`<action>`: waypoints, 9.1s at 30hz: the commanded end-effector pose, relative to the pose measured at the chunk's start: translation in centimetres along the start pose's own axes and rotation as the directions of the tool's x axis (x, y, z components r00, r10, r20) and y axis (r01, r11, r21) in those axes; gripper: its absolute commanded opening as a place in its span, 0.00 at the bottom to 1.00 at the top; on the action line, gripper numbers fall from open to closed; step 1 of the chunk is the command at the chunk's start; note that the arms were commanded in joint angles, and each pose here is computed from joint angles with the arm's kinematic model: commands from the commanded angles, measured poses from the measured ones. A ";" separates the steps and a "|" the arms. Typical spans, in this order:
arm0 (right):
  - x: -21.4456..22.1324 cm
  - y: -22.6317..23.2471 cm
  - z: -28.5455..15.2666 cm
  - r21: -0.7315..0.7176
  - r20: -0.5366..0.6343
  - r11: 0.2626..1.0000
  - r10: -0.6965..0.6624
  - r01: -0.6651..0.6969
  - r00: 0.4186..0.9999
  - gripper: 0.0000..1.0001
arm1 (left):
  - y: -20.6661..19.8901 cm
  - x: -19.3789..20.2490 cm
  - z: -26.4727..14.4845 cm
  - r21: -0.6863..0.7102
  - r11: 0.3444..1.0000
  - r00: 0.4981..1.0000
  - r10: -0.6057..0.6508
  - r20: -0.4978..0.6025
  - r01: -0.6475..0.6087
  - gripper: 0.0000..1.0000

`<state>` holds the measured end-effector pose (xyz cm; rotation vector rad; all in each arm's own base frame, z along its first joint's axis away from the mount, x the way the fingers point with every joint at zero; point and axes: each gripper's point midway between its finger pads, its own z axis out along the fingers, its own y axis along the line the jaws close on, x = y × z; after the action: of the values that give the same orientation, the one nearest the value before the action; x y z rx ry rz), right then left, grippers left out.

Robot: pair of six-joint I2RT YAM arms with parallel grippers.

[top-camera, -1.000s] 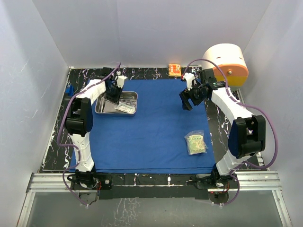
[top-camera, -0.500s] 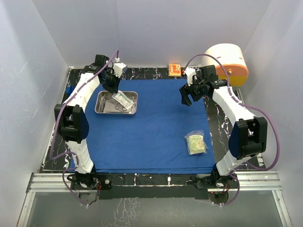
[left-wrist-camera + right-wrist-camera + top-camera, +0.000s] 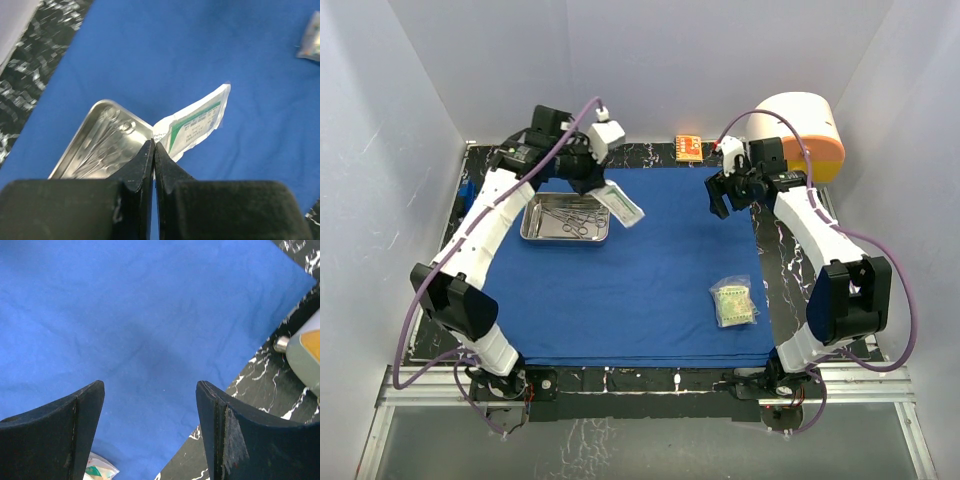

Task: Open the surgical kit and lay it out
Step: Place the medical item in the surgical kit, then pick up the medical item from the container, then place the medical item in the surgical kit.

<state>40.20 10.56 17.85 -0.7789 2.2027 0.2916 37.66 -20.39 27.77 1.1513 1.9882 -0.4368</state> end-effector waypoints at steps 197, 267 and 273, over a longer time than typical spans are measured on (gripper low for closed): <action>-14.8 15.6 3.3 -0.580 0.194 0.758 0.485 -0.299 0.853 0.38 | -6.8 2.0 9.0 0.334 0.799 0.818 -0.562 0.121 0.500 0.00; -10.6 16.6 7.5 -0.537 0.062 0.758 0.474 -0.371 0.878 0.22 | -6.3 2.6 9.9 0.291 0.825 0.838 -0.533 0.114 0.485 0.00; -10.8 16.4 7.5 -0.529 0.064 0.759 0.482 -0.380 0.874 0.11 | -6.5 2.8 10.0 0.293 0.827 0.842 -0.529 0.111 0.480 0.00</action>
<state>39.46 31.27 18.86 -0.4454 2.1546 1.1925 35.93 -27.96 17.41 0.6298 2.1433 -1.0610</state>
